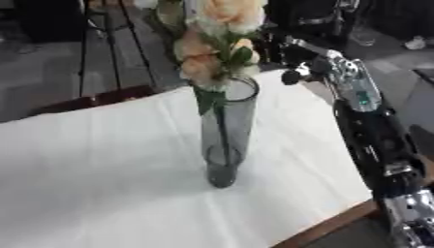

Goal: Arrange flowers into the vase.

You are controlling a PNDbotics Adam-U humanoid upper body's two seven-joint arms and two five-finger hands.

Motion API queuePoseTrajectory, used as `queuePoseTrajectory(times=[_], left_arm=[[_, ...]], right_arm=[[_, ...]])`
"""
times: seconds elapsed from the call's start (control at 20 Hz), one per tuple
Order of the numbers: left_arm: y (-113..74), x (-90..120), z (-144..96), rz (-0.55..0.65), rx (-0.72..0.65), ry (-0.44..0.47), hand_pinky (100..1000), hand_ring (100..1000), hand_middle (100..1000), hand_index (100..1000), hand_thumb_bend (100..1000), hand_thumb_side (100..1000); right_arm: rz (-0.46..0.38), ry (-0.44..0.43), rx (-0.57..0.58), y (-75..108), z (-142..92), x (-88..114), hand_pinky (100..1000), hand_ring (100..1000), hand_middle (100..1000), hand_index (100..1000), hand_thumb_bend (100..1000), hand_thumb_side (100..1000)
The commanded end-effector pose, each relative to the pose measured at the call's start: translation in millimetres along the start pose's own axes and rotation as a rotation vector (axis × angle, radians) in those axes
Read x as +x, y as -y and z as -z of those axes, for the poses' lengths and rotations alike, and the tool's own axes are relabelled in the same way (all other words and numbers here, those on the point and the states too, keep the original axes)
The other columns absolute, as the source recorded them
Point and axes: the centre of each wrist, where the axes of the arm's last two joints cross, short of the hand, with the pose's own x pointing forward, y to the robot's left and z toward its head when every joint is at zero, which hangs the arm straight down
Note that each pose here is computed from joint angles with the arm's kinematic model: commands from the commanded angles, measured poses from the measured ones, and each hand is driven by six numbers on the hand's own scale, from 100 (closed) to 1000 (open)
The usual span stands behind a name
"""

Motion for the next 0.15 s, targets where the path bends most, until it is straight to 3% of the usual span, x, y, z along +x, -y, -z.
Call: queuePoseTrajectory(times=[0.05, 0.15], left_arm=[[-5.2, 3, 5, 0.017, 0.015, 0.026, 728, 676, 636, 825, 518, 972], [-5.6, 2, 5, 0.020, 0.017, 0.023, 728, 678, 637, 824, 518, 972]], right_arm=[[-0.003, -0.032, -0.058, 18.2, -27, 0, 725, 807, 831, 913, 1000, 541], [0.053, -0.060, -0.133, 15.8, -50, -13, 667, 772, 809, 896, 1000, 541]])
